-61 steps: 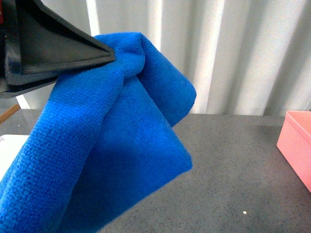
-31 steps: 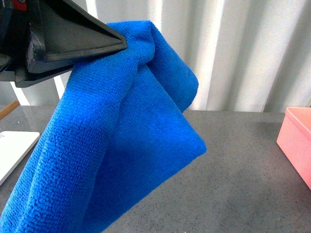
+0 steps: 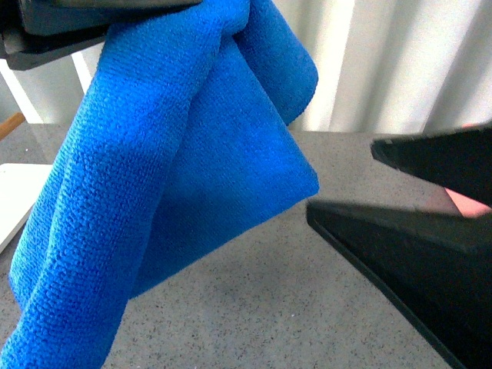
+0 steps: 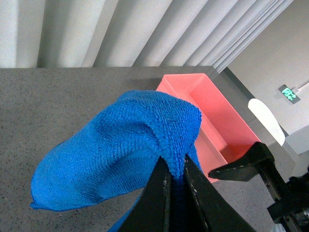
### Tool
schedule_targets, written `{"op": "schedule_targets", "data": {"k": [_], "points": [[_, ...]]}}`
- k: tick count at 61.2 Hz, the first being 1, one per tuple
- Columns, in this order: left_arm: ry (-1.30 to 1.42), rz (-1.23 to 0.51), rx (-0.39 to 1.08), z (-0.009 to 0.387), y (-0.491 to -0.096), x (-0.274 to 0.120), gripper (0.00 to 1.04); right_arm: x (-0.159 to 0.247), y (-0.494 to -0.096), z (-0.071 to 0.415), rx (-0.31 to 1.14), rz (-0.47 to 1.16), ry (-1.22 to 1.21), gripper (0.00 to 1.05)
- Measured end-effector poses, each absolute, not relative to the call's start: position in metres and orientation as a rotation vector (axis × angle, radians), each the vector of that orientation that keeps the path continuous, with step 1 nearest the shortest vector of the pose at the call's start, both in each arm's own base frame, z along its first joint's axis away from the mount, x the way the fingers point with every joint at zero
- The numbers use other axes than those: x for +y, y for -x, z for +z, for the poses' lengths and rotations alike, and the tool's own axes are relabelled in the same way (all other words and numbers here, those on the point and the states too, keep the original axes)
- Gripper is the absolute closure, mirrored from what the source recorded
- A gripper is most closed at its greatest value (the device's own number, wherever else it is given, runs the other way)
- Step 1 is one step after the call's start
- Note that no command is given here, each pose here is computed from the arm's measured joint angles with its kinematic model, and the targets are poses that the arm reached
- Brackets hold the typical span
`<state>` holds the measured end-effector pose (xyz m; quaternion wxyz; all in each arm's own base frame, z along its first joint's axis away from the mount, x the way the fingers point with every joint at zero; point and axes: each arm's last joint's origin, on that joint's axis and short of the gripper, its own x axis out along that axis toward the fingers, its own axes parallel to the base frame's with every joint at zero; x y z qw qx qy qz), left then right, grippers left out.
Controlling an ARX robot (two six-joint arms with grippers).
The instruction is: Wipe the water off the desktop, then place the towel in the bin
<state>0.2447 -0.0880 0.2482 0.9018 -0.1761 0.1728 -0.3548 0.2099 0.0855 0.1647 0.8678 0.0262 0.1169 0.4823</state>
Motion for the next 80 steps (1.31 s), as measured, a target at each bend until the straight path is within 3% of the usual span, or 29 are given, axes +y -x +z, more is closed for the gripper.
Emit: {"op": "schedule_targets", "data": {"k": [16,56,80], "points": [[0.365,-0.735,0.359,0.248,-0.245,-0.089,1.01,0.123,-0.234,0.173,0.224,1.195,-0.200,0.07],[0.365,-0.723,0.357,0.248,-0.245,-0.088,1.01,0.175,-0.287,0.157,0.280,1.255,-0.294,0.07],[0.365,-0.717,0.356,0.248,-0.245,-0.087,1.01,0.187,-0.303,0.154,0.309,1.264,-0.322,0.61]]}}
